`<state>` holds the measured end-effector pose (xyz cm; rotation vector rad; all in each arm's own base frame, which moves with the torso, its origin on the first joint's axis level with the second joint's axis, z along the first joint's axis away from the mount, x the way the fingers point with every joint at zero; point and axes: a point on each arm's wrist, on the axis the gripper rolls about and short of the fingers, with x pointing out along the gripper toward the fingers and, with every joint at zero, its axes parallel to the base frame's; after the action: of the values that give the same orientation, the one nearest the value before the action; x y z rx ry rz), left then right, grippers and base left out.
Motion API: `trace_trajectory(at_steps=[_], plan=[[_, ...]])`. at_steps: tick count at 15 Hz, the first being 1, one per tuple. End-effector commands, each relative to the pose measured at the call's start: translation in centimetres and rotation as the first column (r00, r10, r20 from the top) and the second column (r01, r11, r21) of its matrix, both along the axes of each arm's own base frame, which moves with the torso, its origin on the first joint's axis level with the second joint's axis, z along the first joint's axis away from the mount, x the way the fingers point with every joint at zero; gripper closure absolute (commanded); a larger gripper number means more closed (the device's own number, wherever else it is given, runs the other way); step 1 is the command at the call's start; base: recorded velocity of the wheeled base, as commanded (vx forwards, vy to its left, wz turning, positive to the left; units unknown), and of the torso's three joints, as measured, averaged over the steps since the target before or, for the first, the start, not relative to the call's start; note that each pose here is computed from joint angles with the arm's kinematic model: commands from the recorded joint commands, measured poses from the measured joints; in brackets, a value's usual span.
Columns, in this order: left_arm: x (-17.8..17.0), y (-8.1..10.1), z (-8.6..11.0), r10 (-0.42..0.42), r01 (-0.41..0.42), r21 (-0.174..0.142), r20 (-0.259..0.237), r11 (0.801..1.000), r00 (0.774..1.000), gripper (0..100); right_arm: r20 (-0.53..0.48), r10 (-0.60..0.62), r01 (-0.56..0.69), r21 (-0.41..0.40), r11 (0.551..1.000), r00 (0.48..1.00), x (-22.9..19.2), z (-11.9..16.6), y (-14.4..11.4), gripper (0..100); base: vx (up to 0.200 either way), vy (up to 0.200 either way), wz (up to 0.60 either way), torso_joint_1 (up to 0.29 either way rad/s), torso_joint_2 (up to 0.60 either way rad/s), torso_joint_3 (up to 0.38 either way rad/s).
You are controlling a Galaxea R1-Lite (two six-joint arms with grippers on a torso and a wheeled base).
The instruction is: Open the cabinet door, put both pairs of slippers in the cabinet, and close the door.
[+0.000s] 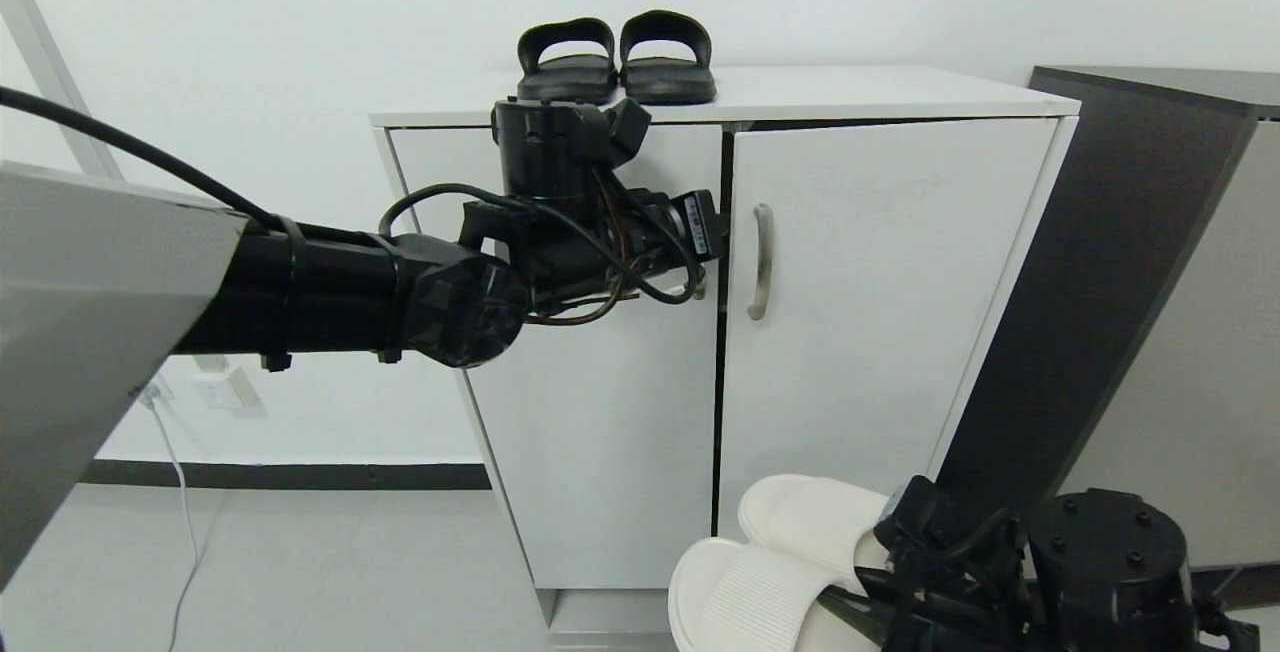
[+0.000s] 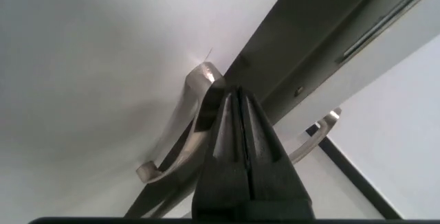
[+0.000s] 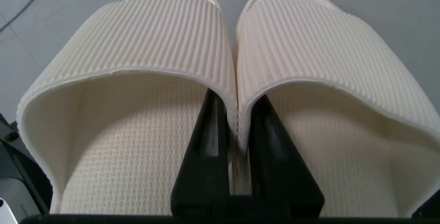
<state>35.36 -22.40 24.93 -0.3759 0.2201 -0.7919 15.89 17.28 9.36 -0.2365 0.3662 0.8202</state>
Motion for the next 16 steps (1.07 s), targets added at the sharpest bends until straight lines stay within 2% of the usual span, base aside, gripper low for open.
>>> trace_trajectory(at_steps=[1,3,4,5,6,8,10,12,13,14,16], plan=[[-0.1,0.0,0.1,0.000,0.000,-0.008,-0.006,1.000,1.000,100,-0.007,0.005,-0.005,-0.007,1.000,1.000,-0.1,-0.2,0.1,100,-0.200,0.000,0.00,-0.002,-0.01,0.007],[-0.2,-0.2,-0.1,0.026,-0.026,-0.004,-0.009,1.000,1.000,100,-0.011,0.005,-0.005,-0.012,1.000,1.000,0.0,-0.4,0.2,100,-0.200,0.000,0.00,0.005,0.00,0.000],[-1.2,-1.3,-0.6,0.032,-0.032,0.009,-0.022,0.999,0.999,100,-0.014,0.008,-0.008,-0.013,1.000,1.000,0.0,-0.5,0.2,100,-0.200,0.000,0.00,0.002,0.00,0.002],[-1.9,-1.7,-0.5,0.023,-0.022,0.011,-0.022,1.000,1.000,100,-0.014,0.011,-0.011,-0.013,1.000,1.000,0.0,-0.5,0.3,100,-0.200,0.000,0.00,0.002,0.01,0.002],[-4.2,-2.6,-0.3,-0.021,0.021,0.019,-0.024,1.000,0.999,100,-0.018,0.018,-0.019,-0.018,1.000,1.000,-0.2,-0.6,0.4,100,-0.200,0.000,0.00,0.002,0.00,0.007],[-5.9,-2.6,0.1,-0.050,0.050,-0.003,0.011,0.999,0.999,100,-0.018,0.023,-0.023,-0.018,1.000,1.000,-0.3,-0.6,0.5,100,-0.200,0.000,0.00,0.007,0.00,0.002],[-6.2,-2.0,0.0,-0.044,0.044,-0.008,0.017,0.999,0.999,100,-0.018,0.027,-0.028,-0.018,0.999,0.999,-0.3,-0.6,0.6,100,0.000,0.000,0.00,0.000,0.00,0.000],[-5.1,-1.2,-0.2,-0.012,0.012,0.002,0.026,1.000,1.000,100,-0.017,0.026,-0.026,-0.018,0.999,1.000,-0.3,-0.6,0.6,100,0.000,0.000,0.00,0.000,0.00,0.000],[-3.3,-0.5,-0.2,0.018,-0.018,0.006,0.048,1.000,0.999,100,-0.018,0.026,-0.026,-0.020,0.999,0.999,-0.4,-0.6,0.5,100,0.000,0.000,0.00,0.000,0.00,0.000],[-2.1,-0.5,-0.1,0.032,-0.032,-0.010,0.055,0.999,0.998,100,-0.019,0.026,-0.026,-0.021,0.999,0.999,-0.3,-0.7,0.5,100,0.000,0.000,0.00,0.000,0.00,0.000],[0.4,-0.3,-0.3,0.040,-0.035,-0.048,0.100,0.998,0.994,100,-0.020,0.026,-0.026,-0.022,0.999,0.999,-0.3,-0.7,0.6,100,0.000,0.000,0.00,0.000,0.00,0.000]])
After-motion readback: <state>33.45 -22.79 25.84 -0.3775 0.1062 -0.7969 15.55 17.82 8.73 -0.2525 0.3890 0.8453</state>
